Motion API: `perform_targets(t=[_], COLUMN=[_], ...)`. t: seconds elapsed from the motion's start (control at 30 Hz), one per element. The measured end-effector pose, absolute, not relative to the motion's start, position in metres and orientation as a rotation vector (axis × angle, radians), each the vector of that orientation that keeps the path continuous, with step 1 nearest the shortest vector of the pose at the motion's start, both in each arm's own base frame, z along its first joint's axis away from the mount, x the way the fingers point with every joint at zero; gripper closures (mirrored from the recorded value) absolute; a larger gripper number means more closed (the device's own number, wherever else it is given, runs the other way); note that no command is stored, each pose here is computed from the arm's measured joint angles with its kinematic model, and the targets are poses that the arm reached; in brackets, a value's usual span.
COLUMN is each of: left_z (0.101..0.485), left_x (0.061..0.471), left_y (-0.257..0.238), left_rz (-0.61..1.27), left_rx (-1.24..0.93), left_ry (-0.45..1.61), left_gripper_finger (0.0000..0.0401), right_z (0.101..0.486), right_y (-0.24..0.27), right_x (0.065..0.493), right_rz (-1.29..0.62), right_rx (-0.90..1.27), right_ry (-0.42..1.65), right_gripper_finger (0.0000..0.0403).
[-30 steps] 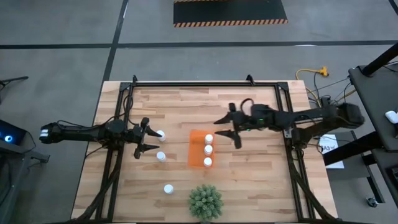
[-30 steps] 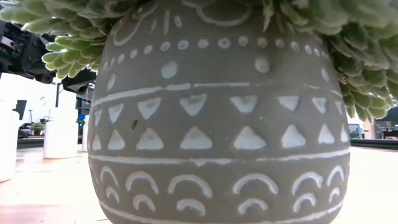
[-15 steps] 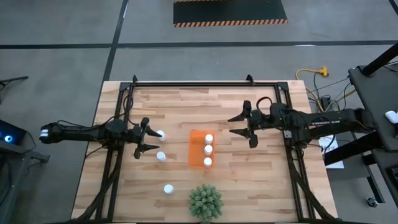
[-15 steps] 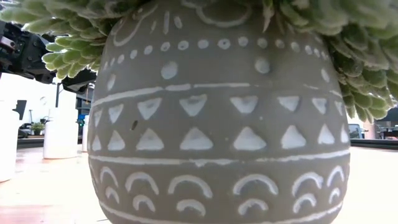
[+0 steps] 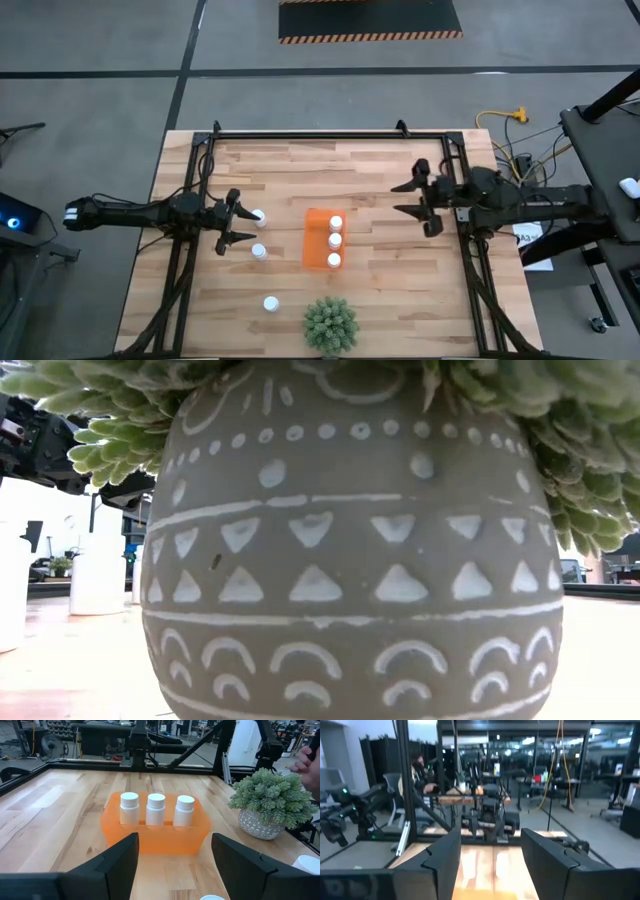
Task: Pick and place pill bottles into a basket
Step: Put the white pill bottle into the orange bin
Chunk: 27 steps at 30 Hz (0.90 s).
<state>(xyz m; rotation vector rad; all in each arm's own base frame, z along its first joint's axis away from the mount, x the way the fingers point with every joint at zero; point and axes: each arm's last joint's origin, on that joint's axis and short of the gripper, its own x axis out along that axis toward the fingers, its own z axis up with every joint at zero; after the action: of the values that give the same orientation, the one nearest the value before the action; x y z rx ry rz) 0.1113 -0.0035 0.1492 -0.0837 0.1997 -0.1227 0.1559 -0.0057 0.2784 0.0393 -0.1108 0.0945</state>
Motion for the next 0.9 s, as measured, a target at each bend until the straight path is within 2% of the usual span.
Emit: perform_targets(t=[0.63, 0.9], left_z=[0.149, 0.149], left_x=[0.111, 0.111], left_y=[-0.004, -0.004], left_rz=[-0.123, -0.123], left_rx=[-0.084, -0.084], left_ry=[0.200, 0.198], left_gripper_finger=[0.0168, 0.0168], right_z=[0.235, 0.219], right_y=[-0.001, -0.001], right_x=[0.084, 0.085], right_rz=[0.098, 0.096], right_rx=[-0.015, -0.027], right_ry=[-0.434, -0.468], right_gripper_finger=[0.0209, 0.0209])
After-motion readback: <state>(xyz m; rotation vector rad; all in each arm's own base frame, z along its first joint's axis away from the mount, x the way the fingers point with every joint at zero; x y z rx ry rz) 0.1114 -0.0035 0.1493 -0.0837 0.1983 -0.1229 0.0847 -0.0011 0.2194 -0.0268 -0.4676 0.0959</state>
